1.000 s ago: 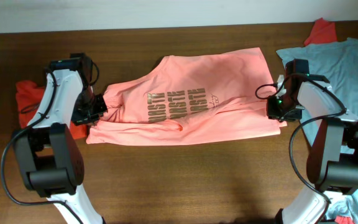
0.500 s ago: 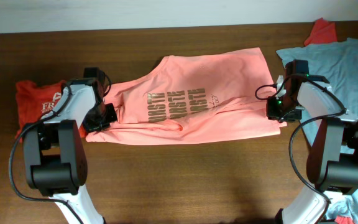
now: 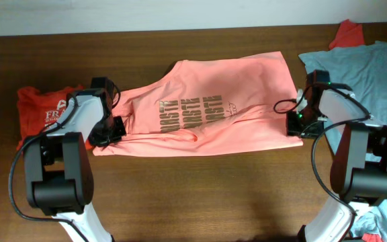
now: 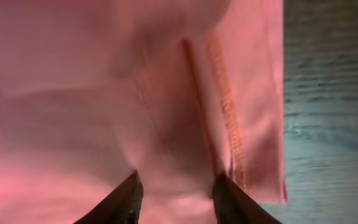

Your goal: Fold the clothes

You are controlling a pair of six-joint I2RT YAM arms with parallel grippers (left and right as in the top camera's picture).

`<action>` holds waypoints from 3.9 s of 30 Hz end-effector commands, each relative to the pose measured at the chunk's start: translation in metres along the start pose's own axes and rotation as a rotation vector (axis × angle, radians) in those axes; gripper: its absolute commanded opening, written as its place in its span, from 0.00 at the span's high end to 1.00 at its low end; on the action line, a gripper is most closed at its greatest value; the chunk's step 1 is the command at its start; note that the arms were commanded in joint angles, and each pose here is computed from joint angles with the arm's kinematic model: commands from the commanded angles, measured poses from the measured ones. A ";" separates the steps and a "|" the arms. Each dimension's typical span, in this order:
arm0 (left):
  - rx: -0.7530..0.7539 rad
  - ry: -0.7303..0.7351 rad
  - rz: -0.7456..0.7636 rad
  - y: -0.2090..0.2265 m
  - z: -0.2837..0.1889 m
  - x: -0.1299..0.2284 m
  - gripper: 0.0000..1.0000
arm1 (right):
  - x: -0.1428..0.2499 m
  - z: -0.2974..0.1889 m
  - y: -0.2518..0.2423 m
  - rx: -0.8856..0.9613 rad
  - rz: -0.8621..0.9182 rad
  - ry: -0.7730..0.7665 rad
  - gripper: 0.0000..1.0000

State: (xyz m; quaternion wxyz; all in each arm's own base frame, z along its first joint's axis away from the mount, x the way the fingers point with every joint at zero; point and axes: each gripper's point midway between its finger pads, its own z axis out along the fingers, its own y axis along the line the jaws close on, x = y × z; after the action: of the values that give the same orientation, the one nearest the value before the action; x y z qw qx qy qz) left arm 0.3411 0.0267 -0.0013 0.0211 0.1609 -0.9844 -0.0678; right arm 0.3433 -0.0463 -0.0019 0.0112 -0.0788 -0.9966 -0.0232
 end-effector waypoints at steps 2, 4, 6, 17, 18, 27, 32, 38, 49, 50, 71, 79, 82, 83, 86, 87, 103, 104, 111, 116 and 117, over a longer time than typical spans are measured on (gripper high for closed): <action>-0.031 0.130 0.016 0.007 0.030 0.039 0.71 | 0.045 0.032 0.001 -0.015 0.012 0.144 0.57; -0.034 0.139 0.017 0.008 0.033 0.043 0.71 | 0.060 0.038 0.001 -0.013 0.031 0.184 0.57; -0.039 0.157 0.019 0.010 0.036 0.050 0.72 | 0.078 0.043 0.000 -0.007 0.085 0.241 0.58; -0.122 0.288 0.040 0.032 0.051 0.098 0.72 | 0.156 0.059 -0.004 0.065 0.298 0.440 0.61; -0.124 0.297 0.033 0.034 0.053 0.101 0.72 | 0.158 0.060 -0.004 0.067 0.306 0.442 0.61; -0.077 0.336 -0.050 0.046 0.049 0.102 0.73 | 0.162 0.062 -0.013 0.037 0.379 0.443 0.60; -0.026 0.151 -0.050 0.038 0.009 0.061 0.73 | 0.145 0.048 -0.033 -0.010 0.487 0.356 0.60; 0.064 0.003 -0.051 0.029 -0.033 0.035 0.72 | 0.142 0.039 -0.050 -0.032 0.561 0.316 0.60; 0.353 -0.255 0.162 -0.021 -0.098 -0.003 0.55 | 0.086 -0.050 -0.045 -0.136 0.469 -0.028 0.43; 0.367 -0.287 0.205 -0.028 -0.102 -0.007 0.50 | 0.081 -0.065 -0.045 -0.140 0.464 -0.074 0.39; 0.476 -0.662 0.459 -0.119 -0.144 -0.066 0.33 | 0.001 -0.172 0.033 -0.217 -0.066 -0.585 0.17; 0.476 -0.682 0.458 -0.120 -0.146 -0.069 0.32 | -0.109 -0.158 0.037 -0.204 -0.132 -0.623 0.10; 0.474 -0.662 0.461 -0.120 -0.143 -0.066 0.33 | -0.155 -0.139 0.036 -0.206 -0.129 -0.607 0.09; 0.472 -0.654 0.461 -0.120 -0.142 -0.064 0.33 | -0.164 -0.133 0.035 -0.206 -0.129 -0.604 0.09; 0.470 -0.639 0.462 -0.119 -0.140 -0.062 0.33 | -0.198 -0.105 0.034 -0.210 -0.125 -0.579 0.09; 0.469 -0.635 0.462 -0.119 -0.139 -0.061 0.33 | -0.205 -0.095 0.034 -0.212 -0.122 -0.568 0.09; 0.464 -0.608 0.462 -0.117 -0.134 -0.056 0.31 | -0.202 -0.016 0.031 -0.222 -0.088 -0.402 0.58; 0.463 -0.599 0.462 -0.116 -0.132 -0.054 0.31 | -0.201 -0.016 0.031 -0.222 -0.088 -0.399 0.65; 0.447 -0.503 0.461 -0.112 -0.114 -0.038 0.32 | -0.201 -0.022 0.030 -0.221 -0.085 -0.399 0.83; 0.430 -0.410 0.460 -0.114 -0.079 -0.034 0.32 | -0.208 -0.047 0.030 -0.216 -0.090 -0.436 0.81; 0.426 -0.385 0.460 -0.116 -0.067 -0.035 0.32 | -0.209 -0.052 0.030 -0.216 -0.091 -0.440 0.81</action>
State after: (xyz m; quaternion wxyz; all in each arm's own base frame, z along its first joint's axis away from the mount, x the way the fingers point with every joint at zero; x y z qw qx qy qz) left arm 0.4166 -0.0786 0.0814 -0.2210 -0.0752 -0.9658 0.1131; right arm 0.5405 -0.0506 0.0154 -0.1830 -0.0462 -0.9751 -0.1161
